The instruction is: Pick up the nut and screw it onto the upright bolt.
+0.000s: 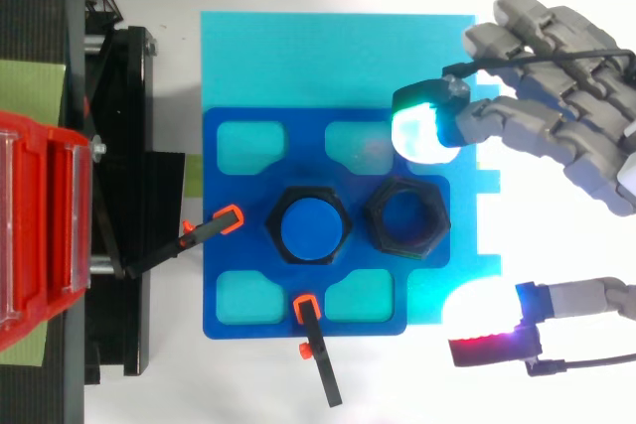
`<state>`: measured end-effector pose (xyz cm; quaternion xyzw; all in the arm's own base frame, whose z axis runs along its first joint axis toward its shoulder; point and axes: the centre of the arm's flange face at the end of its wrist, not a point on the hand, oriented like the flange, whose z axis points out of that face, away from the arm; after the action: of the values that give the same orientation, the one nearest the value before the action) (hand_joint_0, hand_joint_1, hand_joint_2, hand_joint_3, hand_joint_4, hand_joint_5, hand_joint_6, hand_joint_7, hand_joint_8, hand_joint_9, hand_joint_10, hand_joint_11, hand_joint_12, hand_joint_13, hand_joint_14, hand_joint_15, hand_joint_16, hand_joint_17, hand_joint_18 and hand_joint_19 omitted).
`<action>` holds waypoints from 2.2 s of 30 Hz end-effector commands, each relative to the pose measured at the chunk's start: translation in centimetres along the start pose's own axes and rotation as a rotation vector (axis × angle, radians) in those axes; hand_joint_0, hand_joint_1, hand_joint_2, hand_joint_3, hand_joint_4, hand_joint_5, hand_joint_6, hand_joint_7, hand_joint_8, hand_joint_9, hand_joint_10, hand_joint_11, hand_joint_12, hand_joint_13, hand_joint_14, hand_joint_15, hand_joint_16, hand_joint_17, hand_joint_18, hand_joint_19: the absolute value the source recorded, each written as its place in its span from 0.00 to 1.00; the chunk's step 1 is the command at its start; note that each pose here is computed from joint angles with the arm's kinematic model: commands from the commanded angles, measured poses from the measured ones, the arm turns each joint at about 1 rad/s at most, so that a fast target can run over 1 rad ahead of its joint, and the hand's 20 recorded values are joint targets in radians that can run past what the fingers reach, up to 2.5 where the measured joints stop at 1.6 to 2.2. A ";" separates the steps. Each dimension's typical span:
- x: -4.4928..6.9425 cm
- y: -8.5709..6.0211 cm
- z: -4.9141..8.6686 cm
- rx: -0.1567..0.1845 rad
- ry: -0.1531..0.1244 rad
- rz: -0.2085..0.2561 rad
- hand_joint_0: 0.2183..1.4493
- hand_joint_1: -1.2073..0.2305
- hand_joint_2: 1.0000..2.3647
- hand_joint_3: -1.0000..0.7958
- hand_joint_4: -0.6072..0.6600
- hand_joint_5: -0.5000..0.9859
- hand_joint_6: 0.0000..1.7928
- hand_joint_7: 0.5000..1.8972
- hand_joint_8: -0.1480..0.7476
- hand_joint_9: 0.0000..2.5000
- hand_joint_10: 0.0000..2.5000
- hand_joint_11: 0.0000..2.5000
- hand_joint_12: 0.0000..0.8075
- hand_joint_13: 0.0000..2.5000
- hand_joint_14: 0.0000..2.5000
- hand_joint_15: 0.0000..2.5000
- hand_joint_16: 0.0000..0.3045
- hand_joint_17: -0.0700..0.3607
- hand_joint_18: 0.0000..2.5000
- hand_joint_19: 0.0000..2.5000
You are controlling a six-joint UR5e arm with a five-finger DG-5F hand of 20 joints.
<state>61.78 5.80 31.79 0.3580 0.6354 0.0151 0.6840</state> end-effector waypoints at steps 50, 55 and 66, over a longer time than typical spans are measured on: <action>8.0 0.4 -0.6 0.099 -0.104 0.023 0.14 0.41 0.00 0.28 0.62 0.13 0.28 0.14 0.48 0.00 0.00 0.00 0.53 0.00 0.00 0.00 0.23 0.52 0.00 0.00; 7.9 0.3 -0.6 0.103 -0.101 0.013 0.17 0.39 0.00 0.28 0.62 0.13 0.28 0.16 0.47 0.01 0.00 0.00 0.51 0.00 0.00 0.00 0.21 0.50 0.00 0.00; 7.6 -0.3 -0.4 0.115 -0.092 -0.009 0.18 0.36 0.00 0.28 0.63 0.14 0.28 0.17 0.48 0.03 0.00 0.00 0.51 0.01 0.00 0.00 0.21 0.50 0.00 0.00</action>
<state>62.76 9.56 25.10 0.3940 0.6038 -0.0395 0.6918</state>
